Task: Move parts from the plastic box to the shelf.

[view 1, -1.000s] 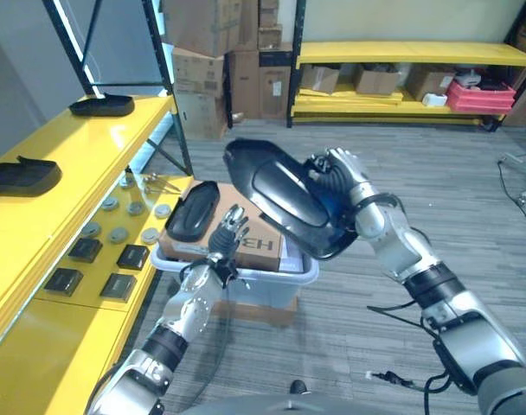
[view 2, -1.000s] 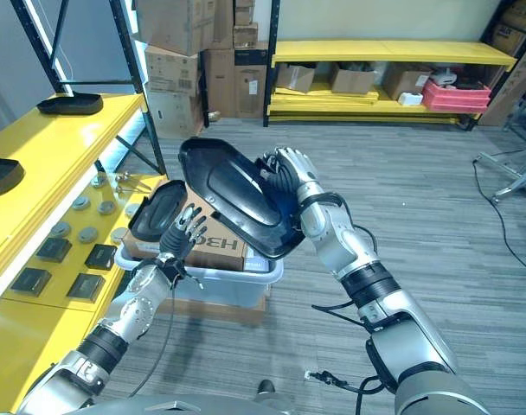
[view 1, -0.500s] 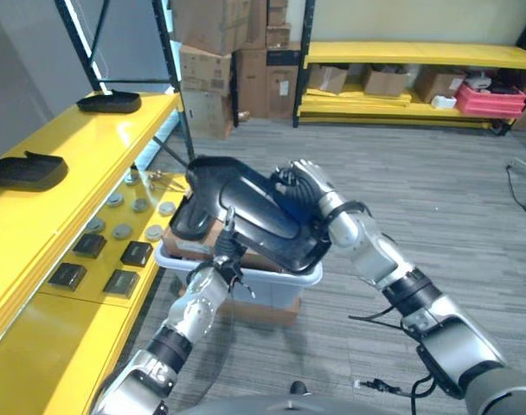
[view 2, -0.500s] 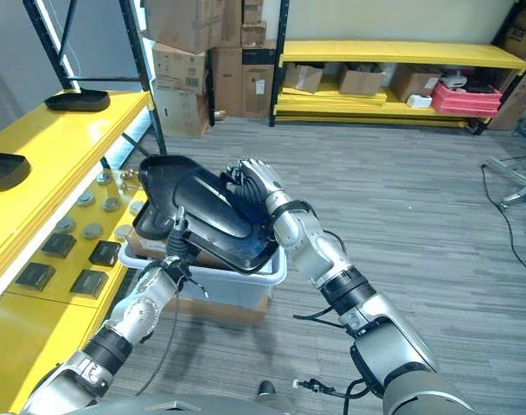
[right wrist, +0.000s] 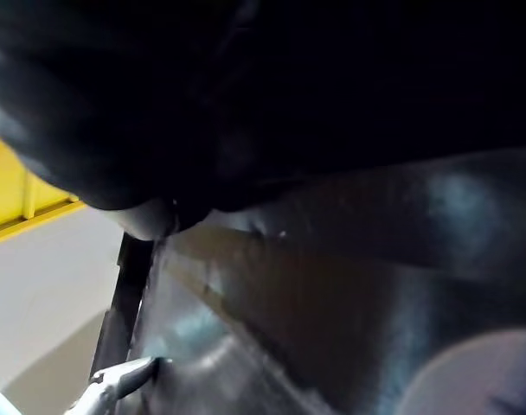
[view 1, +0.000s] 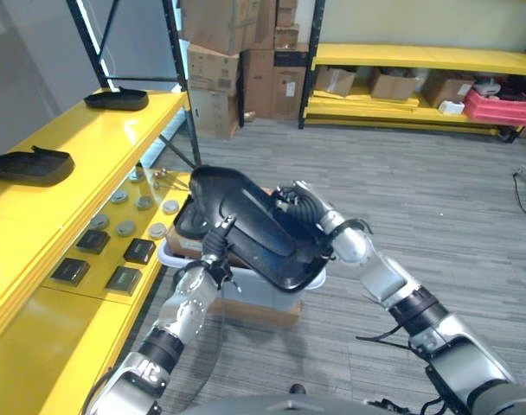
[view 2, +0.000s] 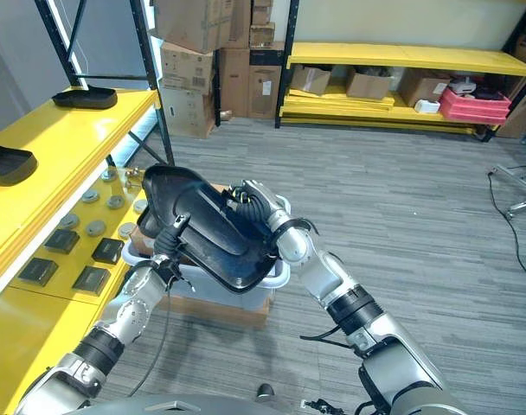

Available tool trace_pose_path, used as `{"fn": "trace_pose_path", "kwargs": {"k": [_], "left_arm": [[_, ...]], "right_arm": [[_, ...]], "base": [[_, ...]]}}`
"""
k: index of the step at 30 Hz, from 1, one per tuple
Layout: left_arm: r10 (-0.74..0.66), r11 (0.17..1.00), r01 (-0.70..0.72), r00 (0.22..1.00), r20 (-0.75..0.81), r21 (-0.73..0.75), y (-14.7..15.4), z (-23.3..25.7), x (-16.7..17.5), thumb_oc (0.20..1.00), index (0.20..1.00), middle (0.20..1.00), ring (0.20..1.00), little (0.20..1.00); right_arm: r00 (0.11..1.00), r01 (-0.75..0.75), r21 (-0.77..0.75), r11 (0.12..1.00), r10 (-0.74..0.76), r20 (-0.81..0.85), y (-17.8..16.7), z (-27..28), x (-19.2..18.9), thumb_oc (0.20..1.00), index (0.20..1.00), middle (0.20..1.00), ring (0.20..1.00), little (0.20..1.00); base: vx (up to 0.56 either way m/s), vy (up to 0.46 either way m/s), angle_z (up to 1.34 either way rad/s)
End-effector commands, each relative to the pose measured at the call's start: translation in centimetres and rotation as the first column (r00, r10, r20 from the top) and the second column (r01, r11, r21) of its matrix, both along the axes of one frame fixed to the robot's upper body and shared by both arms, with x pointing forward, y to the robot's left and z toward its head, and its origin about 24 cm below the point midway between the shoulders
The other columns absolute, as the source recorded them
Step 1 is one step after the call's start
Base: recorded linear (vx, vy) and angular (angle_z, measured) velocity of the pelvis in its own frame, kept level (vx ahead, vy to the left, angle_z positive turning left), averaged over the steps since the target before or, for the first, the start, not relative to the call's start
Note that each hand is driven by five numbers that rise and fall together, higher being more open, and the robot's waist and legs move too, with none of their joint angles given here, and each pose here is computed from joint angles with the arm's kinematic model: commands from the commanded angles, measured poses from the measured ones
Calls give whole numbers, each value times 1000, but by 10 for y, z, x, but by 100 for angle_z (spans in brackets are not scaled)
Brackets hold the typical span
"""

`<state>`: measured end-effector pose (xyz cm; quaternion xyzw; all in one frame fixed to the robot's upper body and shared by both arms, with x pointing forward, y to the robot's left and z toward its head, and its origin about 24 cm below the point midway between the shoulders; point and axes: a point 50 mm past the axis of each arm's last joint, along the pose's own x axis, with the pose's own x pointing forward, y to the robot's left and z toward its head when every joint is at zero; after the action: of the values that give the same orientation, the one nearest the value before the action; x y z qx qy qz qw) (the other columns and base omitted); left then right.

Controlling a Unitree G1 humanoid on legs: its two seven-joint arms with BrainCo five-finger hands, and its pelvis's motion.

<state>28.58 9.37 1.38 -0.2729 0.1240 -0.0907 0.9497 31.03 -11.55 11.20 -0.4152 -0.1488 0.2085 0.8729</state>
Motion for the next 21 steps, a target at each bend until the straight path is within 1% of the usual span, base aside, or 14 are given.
{"fn": "trace_pose_path", "kwargs": {"k": [1,3,4,5,9,10,12,13,14,15,16,17,20,21], "left_arm": [[17,998,-29,977,214,50,-6,43,31,200,200,200,200,200],[50,993,-74,968,246,87,1,48,34,200,200,200,200,200],[50,993,-74,968,246,87,1,48,34,200,200,200,200,200],[91,981,-135,953,288,137,13,53,34,200,200,200,200,200],[124,961,-194,939,322,197,26,55,32,200,200,200,200,200],[132,932,-239,924,359,273,39,57,30,200,200,200,200,200],[145,882,-303,903,404,360,58,59,27,200,200,200,200,200],[157,862,-328,898,411,387,65,58,25,200,200,200,200,200],[157,862,-327,899,410,387,65,58,24,200,200,200,200,200],[180,785,-413,866,467,463,87,64,18,200,200,200,200,200],[187,755,-442,853,487,484,94,65,14,200,200,200,200,200],[164,676,-492,826,539,548,105,73,9,200,200,200,200,200],[150,519,-609,756,637,600,128,91,-3,200,200,200,200,200],[146,486,-638,733,665,597,132,97,-6,200,200,200,200,200]], "right_arm": [[878,-478,178,860,471,81,68,30,-47,200,200,200,200,200],[860,-501,255,827,509,39,72,26,-52,200,200,200,200,200],[860,-501,255,827,509,39,72,26,-52,335,335,335,335,335],[870,-477,310,822,493,31,67,27,-50,1000,1000,1000,1000,1000],[912,-376,428,822,409,15,49,23,-45,1000,1000,1000,1000,1000],[952,-262,513,817,307,-4,29,18,-40,1000,1000,1000,1000,1000],[984,-111,576,810,170,-50,2,6,-34,1000,1000,1000,1000,1000],[990,-49,602,797,120,-78,-8,-1,-33,1000,1000,1000,1000,1000],[990,-48,603,797,120,-79,-8,-2,-33,1000,1000,1000,1000,1000],[988,121,667,735,-26,-152,-38,-19,-34,1000,1000,1000,1000,1000],[979,184,687,703,-64,-196,-48,-29,-36,1000,1000,1000,1000,1000],[956,287,713,640,-141,-258,-65,-43,-39,1000,1000,1000,1000,1000],[881,467,665,582,-249,-402,-93,-82,-56,1000,1000,1000,1000,1000],[850,522,627,578,-287,-443,-101,-94,-61,1000,1000,1000,1000,1000]], "base": [[0,0,0],[0,0,0],[0,0,0],[0,0,0],[29,-7,5],[32,-26,17],[2,-33,14],[26,-24,4],[9,-55,3],[9,-57,5],[-9,-87,8],[1,-70,19],[-3,-91,35],[10,-72,16]]}}
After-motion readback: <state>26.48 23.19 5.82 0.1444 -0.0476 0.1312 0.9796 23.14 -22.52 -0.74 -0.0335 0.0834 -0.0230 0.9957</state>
